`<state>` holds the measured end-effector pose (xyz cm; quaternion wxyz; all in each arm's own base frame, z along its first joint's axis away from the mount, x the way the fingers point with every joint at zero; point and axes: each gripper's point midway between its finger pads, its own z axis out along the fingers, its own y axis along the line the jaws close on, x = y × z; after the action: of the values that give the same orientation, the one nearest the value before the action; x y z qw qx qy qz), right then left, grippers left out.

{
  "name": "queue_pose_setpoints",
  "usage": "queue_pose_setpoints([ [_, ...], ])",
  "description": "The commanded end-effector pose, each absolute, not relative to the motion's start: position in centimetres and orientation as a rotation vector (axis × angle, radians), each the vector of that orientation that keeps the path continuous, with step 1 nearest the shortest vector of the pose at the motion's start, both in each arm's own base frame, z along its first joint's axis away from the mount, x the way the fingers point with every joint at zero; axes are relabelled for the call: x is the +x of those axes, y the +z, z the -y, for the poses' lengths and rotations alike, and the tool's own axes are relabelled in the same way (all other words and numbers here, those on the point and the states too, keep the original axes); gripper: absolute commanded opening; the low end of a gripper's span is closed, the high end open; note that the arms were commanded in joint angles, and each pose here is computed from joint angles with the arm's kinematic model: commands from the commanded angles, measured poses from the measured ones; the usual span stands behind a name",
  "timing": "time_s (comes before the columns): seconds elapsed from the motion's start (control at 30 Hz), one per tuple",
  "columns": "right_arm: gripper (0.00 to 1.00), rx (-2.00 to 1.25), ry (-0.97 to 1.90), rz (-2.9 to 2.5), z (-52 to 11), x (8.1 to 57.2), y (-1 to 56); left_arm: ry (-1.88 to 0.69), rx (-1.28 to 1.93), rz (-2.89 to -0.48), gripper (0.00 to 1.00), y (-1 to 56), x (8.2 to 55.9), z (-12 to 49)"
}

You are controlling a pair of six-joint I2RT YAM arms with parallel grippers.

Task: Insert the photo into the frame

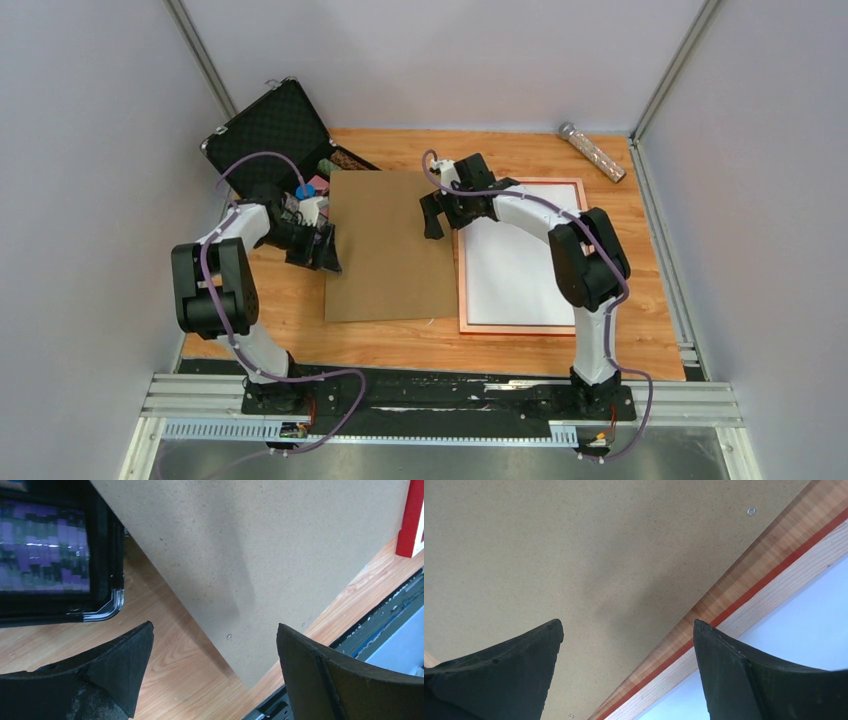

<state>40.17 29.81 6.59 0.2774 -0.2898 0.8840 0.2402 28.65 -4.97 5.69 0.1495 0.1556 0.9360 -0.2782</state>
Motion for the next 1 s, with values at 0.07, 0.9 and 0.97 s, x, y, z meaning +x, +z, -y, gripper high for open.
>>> queue_pose_setpoints([
  [0.07, 1.00, -0.745, 0.621, -2.326, -30.6, 42.0, 7.6, -0.933, 0.523, -2.640, 1.00, 5.1, 28.1, 5.9],
  [0.9, 0.99, -0.746, 0.587, -2.371, -30.3, 41.5, 5.7, -1.102, 0.403, -2.597, 0.96, 3.8, 30.1, 7.6],
  [0.97, 0.99, -0.747, 0.595, -2.373, -30.3, 41.4, 5.7, -1.100, 0.397, -2.595, 0.96, 3.7, 30.2, 7.6],
])
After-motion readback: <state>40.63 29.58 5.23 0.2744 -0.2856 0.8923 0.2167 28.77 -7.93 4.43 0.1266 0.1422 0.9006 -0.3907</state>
